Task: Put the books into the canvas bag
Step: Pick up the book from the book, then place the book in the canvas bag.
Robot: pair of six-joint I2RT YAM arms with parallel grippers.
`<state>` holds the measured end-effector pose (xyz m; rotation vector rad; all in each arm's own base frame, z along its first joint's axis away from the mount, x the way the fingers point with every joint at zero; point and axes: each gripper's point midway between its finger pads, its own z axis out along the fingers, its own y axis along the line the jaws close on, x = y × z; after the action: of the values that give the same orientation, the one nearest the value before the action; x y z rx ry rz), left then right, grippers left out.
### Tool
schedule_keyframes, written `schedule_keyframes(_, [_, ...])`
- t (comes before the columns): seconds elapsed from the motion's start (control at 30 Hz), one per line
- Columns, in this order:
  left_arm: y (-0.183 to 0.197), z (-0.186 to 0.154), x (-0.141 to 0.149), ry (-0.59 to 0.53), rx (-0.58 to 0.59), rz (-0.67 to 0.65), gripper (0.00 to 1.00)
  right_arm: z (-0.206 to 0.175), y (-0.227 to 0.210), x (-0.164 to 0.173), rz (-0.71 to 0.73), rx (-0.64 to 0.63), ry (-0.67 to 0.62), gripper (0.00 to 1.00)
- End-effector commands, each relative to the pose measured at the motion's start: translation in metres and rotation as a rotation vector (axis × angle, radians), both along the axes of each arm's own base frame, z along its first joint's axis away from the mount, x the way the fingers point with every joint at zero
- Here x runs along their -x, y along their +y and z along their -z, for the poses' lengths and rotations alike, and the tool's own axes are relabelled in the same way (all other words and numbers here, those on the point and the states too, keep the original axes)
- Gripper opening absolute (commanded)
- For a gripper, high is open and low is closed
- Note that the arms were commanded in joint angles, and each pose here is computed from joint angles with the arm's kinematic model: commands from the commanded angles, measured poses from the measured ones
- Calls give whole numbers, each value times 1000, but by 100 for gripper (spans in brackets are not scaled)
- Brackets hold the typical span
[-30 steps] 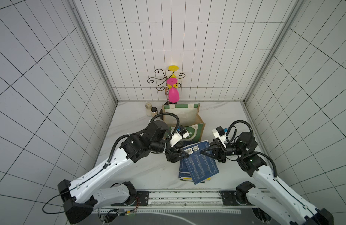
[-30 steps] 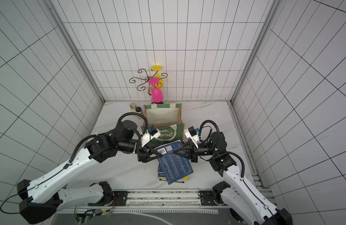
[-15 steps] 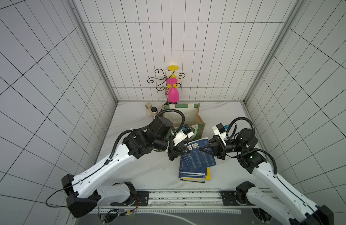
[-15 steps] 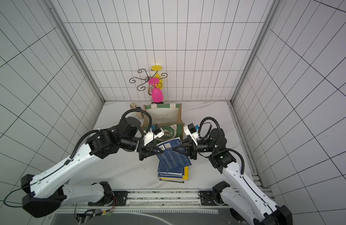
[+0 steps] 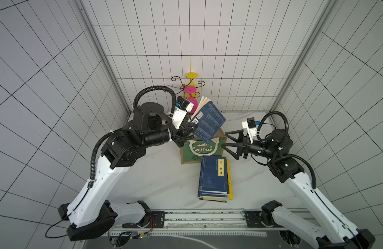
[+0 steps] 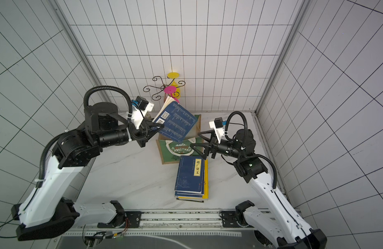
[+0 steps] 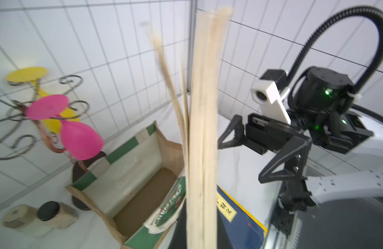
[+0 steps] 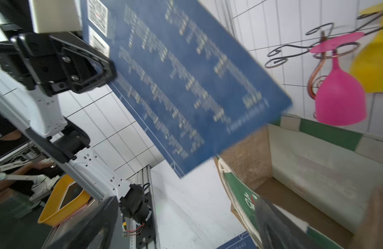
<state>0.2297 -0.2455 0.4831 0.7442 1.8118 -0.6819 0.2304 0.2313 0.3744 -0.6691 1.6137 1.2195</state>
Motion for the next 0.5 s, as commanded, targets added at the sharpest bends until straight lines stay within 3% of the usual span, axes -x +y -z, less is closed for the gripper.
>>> schedule_keyframes(0.0, [15,-1,-44,-20,-26,-236,0,-9,-10,-17,107,41,24,99])
schedule_keyframes(0.23, [12,16,-83,3,-35,-424,0,8,-18,-26,176,96,55,99])
schedule_keyframes(0.47, [-2,50,-93,7,-131,-584,0,24,-24,-39,233,121,113,99])
